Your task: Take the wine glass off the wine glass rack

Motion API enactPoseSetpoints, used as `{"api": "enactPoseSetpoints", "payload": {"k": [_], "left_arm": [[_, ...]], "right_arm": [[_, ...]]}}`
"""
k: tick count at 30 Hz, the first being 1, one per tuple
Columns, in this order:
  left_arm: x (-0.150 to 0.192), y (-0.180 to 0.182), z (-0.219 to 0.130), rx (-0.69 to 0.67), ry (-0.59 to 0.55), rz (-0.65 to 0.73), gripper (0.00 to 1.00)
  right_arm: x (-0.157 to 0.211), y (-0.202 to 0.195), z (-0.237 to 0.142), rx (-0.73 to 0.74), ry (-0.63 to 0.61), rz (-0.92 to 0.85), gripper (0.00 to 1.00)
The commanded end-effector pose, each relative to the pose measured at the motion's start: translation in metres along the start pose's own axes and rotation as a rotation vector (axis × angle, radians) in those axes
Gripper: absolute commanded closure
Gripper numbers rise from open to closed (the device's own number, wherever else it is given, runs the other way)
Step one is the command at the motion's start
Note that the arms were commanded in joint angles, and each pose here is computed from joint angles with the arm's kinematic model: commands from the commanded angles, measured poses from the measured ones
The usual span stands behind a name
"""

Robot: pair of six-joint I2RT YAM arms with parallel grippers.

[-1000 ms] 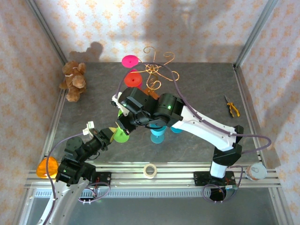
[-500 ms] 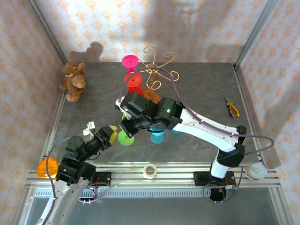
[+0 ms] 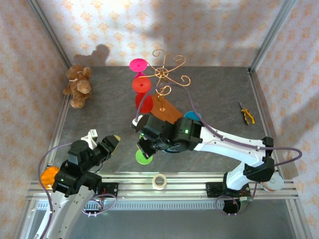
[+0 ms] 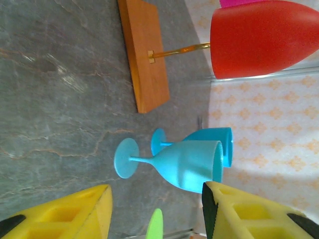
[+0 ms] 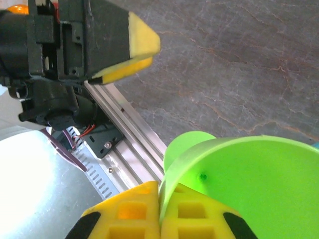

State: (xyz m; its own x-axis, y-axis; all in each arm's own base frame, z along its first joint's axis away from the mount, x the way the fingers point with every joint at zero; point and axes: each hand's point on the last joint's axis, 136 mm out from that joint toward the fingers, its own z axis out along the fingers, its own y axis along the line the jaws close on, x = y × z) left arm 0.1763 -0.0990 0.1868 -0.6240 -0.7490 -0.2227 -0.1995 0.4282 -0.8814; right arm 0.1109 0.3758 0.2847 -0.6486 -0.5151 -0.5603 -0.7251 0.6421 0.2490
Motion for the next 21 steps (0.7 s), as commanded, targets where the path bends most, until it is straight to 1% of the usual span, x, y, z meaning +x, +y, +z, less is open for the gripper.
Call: {"api": "enactPoseSetpoints", "payload": {"k": [1, 8, 14, 21], "left_arm": [[-0.009, 0.002, -0.005, -0.059, -0.034, 0.098, 0.51], [-0.018, -0.003, -0.002, -0.097, -0.052, 0.164, 0.5], [-0.02, -0.004, 0.006, -0.094, -0.045, 0.162, 0.5], [-0.022, 0.002, 0.01, -0.122, -0.05, 0.163, 0.5]], "right_arm": [[0.006, -0.017, -0.008, 0.078, -0.036, 0.052, 1.0], [0.041, -0.042, -0.007, 0.12, -0.031, 0.206, 1.0], [0.078, -0.081, -0.005, 0.268, 0.016, 0.279, 1.0], [0.1, -0.122, -0.007, 0.369, 0.018, 0.371, 1.0]]}}
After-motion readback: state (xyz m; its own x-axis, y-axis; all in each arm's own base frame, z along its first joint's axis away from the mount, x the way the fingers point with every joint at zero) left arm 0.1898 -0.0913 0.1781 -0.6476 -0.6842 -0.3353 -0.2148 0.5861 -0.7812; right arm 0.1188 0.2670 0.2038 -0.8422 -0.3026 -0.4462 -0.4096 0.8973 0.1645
